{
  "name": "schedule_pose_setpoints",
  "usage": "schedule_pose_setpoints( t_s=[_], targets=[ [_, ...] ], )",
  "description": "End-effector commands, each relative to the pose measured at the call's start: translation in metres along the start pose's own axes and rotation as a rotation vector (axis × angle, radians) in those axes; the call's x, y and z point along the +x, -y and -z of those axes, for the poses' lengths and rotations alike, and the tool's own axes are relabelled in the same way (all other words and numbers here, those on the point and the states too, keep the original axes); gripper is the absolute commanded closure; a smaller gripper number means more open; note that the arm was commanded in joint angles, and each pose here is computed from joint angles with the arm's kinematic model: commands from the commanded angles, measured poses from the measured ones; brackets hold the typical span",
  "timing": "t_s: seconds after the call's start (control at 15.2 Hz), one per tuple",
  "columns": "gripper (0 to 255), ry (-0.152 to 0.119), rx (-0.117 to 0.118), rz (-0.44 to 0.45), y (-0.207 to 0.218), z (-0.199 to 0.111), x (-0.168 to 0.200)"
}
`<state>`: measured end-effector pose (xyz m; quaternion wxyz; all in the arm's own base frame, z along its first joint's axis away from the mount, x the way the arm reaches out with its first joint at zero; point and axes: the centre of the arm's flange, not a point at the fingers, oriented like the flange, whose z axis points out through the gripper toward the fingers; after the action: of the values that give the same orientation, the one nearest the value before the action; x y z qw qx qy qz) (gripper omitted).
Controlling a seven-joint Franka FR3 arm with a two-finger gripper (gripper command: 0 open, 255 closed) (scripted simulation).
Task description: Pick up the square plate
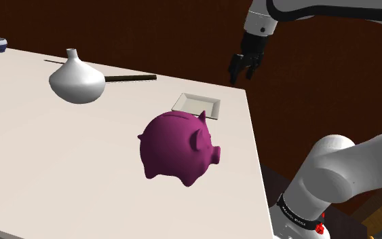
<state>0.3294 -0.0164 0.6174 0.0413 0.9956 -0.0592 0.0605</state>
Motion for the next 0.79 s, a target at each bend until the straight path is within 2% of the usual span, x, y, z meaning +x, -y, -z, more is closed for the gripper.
schedule_pose_setpoints(
  t_s=[0.0, 0.4, 0.73],
  targets=[
    [0, 0.0, 0.0, 0.0, 0.0, 0.0, 0.0],
    [0, 0.06, 0.091, 0.282, -0.03, -0.043, 0.075],
    [0, 0.11, 0.166, 0.517, -0.036, -0.084, 0.14]
  ],
)
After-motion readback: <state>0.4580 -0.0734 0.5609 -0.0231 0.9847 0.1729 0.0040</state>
